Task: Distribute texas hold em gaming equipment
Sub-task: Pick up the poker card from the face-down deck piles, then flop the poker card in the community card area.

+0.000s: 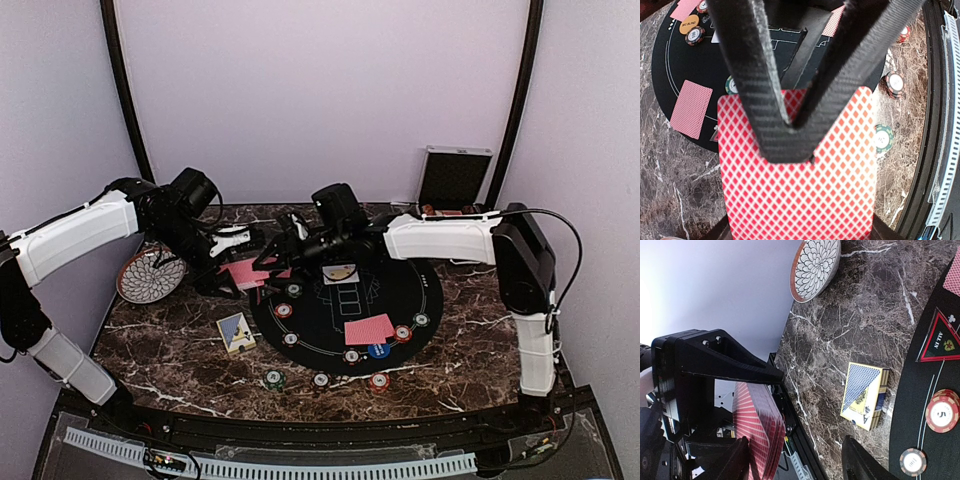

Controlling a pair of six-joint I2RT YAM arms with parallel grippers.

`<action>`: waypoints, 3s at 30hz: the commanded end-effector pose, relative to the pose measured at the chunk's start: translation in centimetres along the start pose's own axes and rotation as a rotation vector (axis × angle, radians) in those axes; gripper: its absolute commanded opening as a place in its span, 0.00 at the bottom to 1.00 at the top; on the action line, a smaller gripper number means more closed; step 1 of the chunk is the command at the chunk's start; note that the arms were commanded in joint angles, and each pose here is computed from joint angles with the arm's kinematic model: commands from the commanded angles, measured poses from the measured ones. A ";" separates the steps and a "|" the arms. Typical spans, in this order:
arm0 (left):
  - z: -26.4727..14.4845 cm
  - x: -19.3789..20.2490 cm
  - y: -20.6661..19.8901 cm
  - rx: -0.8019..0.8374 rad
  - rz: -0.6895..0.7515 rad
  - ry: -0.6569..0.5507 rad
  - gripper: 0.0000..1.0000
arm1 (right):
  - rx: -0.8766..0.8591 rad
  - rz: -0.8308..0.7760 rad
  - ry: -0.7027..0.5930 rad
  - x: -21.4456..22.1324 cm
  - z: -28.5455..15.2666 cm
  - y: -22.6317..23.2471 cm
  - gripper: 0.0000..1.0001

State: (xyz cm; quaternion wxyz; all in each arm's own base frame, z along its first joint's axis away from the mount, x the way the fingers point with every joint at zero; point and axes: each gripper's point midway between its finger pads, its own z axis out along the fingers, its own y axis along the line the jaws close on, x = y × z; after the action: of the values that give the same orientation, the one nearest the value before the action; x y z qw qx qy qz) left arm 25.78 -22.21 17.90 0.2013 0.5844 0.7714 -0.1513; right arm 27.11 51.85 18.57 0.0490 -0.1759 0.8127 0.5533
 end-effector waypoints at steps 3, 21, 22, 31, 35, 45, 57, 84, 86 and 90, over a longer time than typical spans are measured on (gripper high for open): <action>-1.2 -1.0 -0.1 -0.018 0.023 -0.053 0.00 | -0.044 -0.005 -0.021 -0.3 -2.0 2.4 0.57; -0.9 -0.7 -0.1 -0.018 0.020 -0.044 0.00 | -0.138 0.009 -0.014 0.0 -2.7 4.6 0.31; -1.0 -0.7 -0.1 -0.019 0.021 -0.045 0.00 | -0.139 0.010 -0.014 0.0 -2.7 4.6 0.29; -0.8 -0.7 -0.1 -0.015 0.020 -0.041 0.00 | -0.127 0.007 -0.004 0.2 -3.0 4.7 0.20; -0.8 -0.6 -0.2 -0.014 0.018 -0.039 0.00 | -0.128 0.002 -0.002 0.4 -3.3 5.1 0.19; -0.6 -0.6 -0.1 -0.015 0.016 -0.039 0.00 | -0.135 0.007 0.008 0.8 -3.7 5.3 0.17; -0.7 -0.7 0.0 -0.015 0.018 -0.040 0.00 | -0.182 0.047 0.023 1.2 -2.9 5.0 0.06; 0.1 0.9 0.4 -0.046 0.016 0.019 0.00 | 0.732 -0.081 -0.084 -1.1 -18.8 -8.1 0.00; 0.2 0.9 0.4 -0.044 0.015 0.020 0.00 | 0.898 -0.111 -0.098 -1.7 -21.0 -9.7 0.00; 0.2 0.8 0.4 -0.037 0.013 0.015 0.00 | 1.207 -0.163 -0.135 -3.1 -24.6 -11.8 0.00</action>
State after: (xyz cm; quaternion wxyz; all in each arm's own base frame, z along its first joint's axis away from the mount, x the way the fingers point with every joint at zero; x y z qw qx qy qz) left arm 26.32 -21.63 16.87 0.2011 0.5846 0.7756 -0.1276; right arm 35.07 32.45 20.37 0.2026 -0.1297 0.9446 0.2233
